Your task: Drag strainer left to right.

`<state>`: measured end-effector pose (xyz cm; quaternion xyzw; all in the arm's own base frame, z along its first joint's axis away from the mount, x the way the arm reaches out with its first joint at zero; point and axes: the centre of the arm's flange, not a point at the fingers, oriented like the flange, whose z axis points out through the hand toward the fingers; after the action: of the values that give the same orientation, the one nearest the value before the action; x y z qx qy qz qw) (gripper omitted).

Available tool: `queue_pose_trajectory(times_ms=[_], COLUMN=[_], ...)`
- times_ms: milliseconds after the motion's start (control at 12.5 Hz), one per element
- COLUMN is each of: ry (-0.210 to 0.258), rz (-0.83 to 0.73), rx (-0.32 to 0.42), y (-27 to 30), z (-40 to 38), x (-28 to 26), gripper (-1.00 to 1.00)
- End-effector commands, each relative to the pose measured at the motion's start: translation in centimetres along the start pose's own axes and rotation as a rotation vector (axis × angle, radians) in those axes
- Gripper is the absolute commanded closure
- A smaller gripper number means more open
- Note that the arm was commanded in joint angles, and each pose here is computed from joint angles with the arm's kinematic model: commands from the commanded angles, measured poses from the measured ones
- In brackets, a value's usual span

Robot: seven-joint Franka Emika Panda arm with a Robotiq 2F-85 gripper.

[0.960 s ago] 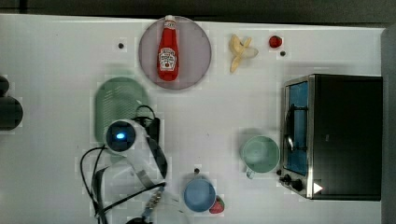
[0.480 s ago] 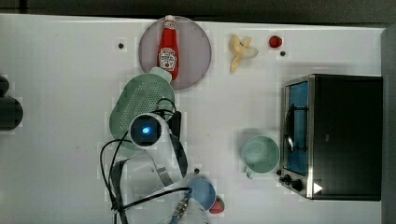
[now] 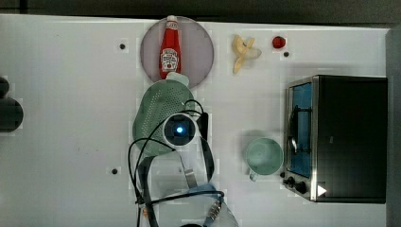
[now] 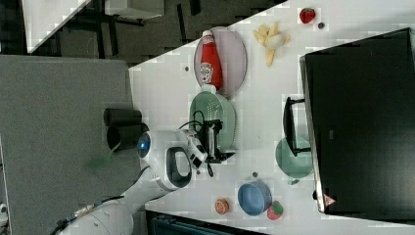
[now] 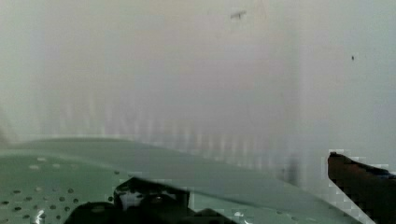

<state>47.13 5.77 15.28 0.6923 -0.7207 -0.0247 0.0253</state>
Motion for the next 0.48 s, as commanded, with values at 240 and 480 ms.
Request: queue_pose_trajectory(times_ms=[240, 480], ry=[0.038, 0.053], rz=[-0.042, -0.084], rx=[0.016, 0.013], y=[-0.5, -0.6], z=[-1.1, -1.1], x=[6.7, 9.6], gripper=[-1.0, -1.0])
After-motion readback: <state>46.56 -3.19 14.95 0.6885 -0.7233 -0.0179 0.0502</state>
